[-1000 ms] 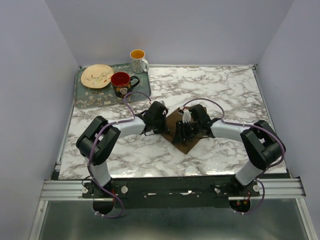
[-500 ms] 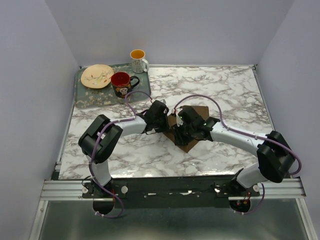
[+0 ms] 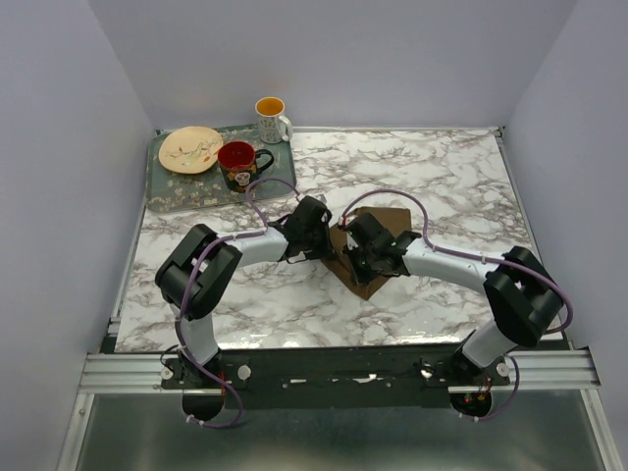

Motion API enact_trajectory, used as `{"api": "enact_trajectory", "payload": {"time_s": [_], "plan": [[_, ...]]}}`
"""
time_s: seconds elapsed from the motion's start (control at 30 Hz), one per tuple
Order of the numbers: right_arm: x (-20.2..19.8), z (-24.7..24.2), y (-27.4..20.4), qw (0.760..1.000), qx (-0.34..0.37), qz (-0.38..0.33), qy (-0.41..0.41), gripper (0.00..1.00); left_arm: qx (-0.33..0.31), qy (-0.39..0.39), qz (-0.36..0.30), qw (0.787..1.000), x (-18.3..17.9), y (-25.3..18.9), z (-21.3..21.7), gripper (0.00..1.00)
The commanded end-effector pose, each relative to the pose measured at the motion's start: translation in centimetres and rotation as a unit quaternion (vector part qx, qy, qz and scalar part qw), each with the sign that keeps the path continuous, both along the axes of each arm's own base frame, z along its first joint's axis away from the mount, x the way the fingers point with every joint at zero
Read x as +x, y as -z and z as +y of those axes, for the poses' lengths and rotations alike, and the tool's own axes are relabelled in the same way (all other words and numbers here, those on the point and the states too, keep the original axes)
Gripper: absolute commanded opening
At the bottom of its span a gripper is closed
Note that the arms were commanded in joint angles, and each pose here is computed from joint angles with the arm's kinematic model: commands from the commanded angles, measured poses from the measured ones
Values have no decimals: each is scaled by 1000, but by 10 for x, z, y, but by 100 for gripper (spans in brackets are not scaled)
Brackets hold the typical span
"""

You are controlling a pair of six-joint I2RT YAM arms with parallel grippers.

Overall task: Fold the napkin, place the utensils inside, and roll it up
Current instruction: Roll the napkin with the utensil

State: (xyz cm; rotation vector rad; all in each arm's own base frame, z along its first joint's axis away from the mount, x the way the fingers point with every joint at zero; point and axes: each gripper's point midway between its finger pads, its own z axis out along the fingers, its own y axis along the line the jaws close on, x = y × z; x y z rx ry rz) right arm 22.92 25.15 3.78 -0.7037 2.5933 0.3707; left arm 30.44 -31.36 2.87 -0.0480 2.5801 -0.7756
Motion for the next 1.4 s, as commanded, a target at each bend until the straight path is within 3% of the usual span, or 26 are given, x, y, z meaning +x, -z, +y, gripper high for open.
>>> {"api": "enact_trajectory", "payload": {"time_s": [0.0,0.17,0.3,0.47,0.83,1.37], "plan": [[5,-21,21,998,-46,-5,33,1,97,-1,72,993,-30,59,37,0],[12,-12,1,999,-41,-25,14,2,99,2,75,992,-31,60,38,0],[15,-7,-27,997,-48,-61,-1,19,98,2,76,992,-30,60,36,0],[9,14,-42,996,-31,-81,-36,32,96,3,76,992,-29,60,35,0],[11,32,-16,989,-76,-109,-63,40,96,8,82,992,-32,63,35,0],[2,23,34,990,-119,-65,-42,42,89,10,85,992,-32,61,35,0]]}}
